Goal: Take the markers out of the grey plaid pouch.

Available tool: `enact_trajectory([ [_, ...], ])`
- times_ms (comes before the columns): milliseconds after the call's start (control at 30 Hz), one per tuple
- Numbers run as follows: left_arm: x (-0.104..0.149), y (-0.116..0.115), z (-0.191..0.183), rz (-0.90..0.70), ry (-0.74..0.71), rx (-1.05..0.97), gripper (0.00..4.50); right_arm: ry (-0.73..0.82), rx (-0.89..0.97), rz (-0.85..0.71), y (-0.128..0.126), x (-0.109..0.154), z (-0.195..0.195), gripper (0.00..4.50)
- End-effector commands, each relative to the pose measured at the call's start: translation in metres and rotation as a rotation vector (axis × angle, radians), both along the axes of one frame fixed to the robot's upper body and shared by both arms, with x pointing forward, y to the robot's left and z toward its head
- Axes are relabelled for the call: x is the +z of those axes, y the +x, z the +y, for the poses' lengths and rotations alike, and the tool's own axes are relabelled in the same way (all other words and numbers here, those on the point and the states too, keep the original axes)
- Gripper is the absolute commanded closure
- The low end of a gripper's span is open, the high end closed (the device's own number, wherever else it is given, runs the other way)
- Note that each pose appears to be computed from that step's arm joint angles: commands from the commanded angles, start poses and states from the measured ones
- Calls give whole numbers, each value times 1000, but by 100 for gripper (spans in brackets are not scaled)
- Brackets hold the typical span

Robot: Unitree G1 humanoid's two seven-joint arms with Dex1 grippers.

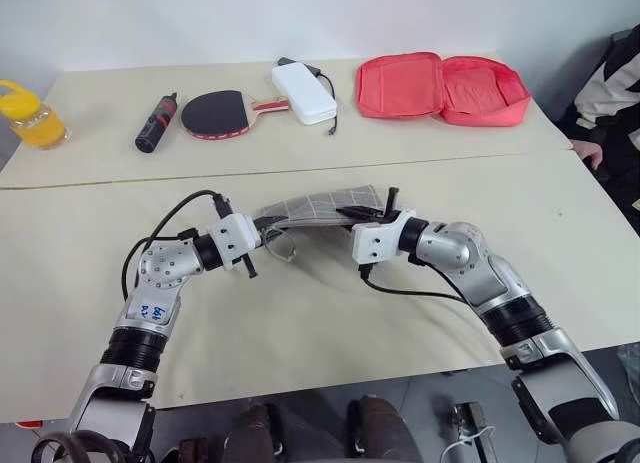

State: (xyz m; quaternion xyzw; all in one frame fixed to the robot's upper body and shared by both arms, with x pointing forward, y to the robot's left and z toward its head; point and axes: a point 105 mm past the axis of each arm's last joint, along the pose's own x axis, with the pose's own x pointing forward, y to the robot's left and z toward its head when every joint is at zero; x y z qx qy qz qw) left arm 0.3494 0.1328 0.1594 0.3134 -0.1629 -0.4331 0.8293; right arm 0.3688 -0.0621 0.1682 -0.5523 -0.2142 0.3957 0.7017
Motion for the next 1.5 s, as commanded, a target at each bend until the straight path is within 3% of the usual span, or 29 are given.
enact_trajectory([
  [33,13,-3,4,-5,-88,4,406,114,12,-28,0,26,1,450],
  [233,21,0,10,-97,-60,61,216,249,31,15,-1,39,-6,450],
  [333,26,1,14,-125,-69,73,216,314,59,36,-5,47,-8,450],
  [800,31,-7,6,-152,-127,13,216,243,80,71,-8,34,-7,450],
  [933,34,-14,4,-144,-163,-30,304,217,86,75,-9,31,-5,450],
  [1067,25,-16,3,-133,-105,-48,434,230,82,77,-8,32,-6,450],
  [1100,24,-17,3,-136,-98,-49,446,229,82,77,-8,32,-6,450],
  [1433,22,-17,7,-146,-87,-32,446,206,47,77,-4,27,-15,450],
  [1500,22,-17,6,-146,-91,-34,446,229,54,136,-5,24,-16,450],
])
